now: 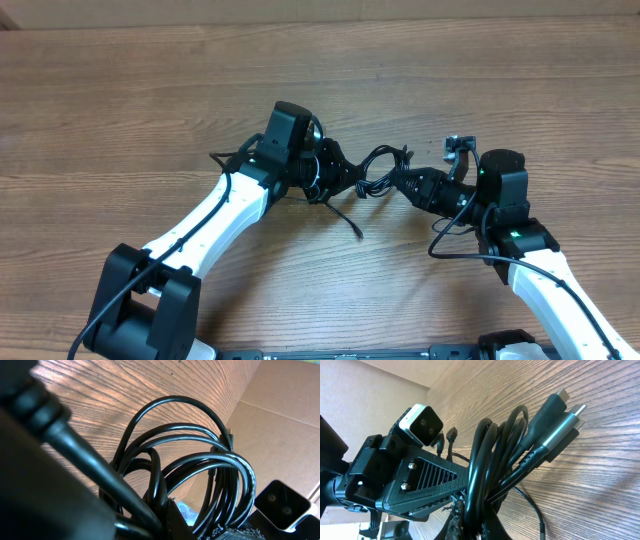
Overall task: Untangle cables
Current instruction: 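Grasp the cable loops with the right gripper while the left holds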
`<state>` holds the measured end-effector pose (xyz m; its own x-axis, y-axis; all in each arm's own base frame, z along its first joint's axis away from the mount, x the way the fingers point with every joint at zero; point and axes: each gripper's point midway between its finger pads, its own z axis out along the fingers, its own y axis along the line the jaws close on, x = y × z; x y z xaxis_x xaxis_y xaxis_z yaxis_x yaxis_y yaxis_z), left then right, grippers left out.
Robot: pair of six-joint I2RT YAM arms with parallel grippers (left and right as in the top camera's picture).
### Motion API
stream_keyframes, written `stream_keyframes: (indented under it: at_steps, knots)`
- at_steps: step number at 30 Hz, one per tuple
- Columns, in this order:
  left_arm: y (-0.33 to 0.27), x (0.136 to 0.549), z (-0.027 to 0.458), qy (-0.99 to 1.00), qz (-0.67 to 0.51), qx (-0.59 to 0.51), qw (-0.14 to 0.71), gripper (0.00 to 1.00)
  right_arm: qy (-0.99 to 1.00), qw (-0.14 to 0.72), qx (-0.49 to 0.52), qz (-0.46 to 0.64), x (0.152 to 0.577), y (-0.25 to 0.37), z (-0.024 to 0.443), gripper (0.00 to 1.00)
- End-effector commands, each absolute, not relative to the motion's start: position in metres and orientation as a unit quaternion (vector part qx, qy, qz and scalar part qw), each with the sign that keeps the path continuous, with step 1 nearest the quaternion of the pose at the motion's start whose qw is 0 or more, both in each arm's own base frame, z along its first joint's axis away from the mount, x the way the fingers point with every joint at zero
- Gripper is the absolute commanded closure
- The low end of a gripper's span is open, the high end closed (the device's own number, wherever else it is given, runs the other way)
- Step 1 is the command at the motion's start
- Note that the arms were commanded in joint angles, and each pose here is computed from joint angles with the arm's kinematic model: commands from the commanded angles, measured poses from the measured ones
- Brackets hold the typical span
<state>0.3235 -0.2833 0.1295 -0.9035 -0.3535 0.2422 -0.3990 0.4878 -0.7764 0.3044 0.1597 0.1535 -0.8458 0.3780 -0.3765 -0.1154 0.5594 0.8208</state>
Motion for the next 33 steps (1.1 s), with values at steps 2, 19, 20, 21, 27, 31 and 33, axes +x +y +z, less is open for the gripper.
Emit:
stream_keyframes:
  at_steps: [2, 19, 20, 21, 27, 31, 33]
  knots:
    - [-0.291, 0.324, 0.144, -0.857, 0.479, 0.191, 0.026, 0.96, 0.839, 0.271, 0.074, 0.466, 0.307, 0.162, 0.161, 0.96]
    - [-0.291, 0.325, 0.144, -0.857, 0.478, 0.191, 0.025, 0.96, 0.840, 0.273, 0.076, 0.463, 0.308, 0.161, 0.160, 0.96]
    - [-0.291, 0.325, 0.144, -0.857, 0.478, 0.191, 0.025, 0.96, 0.840, 0.274, 0.073, 0.462, 0.308, 0.161, 0.160, 0.96]
    - [-0.291, 0.325, 0.144, -0.857, 0.478, 0.191, 0.025, 0.96, 0.841, 0.277, 0.067, 0.460, 0.308, 0.161, 0.160, 0.96]
    - [-0.291, 0.324, 0.144, -0.857, 0.479, 0.190, 0.026, 0.96, 0.858, 0.279, 0.089, 0.421, 0.310, 0.150, 0.145, 0.96]
    - [-0.291, 0.325, 0.144, -0.857, 0.478, 0.191, 0.025, 0.96, 0.861, 0.281, 0.095, 0.413, 0.311, 0.147, 0.142, 0.96]
    - [-0.290, 0.325, 0.144, -0.857, 0.477, 0.192, 0.023, 0.96, 0.861, 0.281, 0.095, 0.413, 0.311, 0.147, 0.142, 0.96]
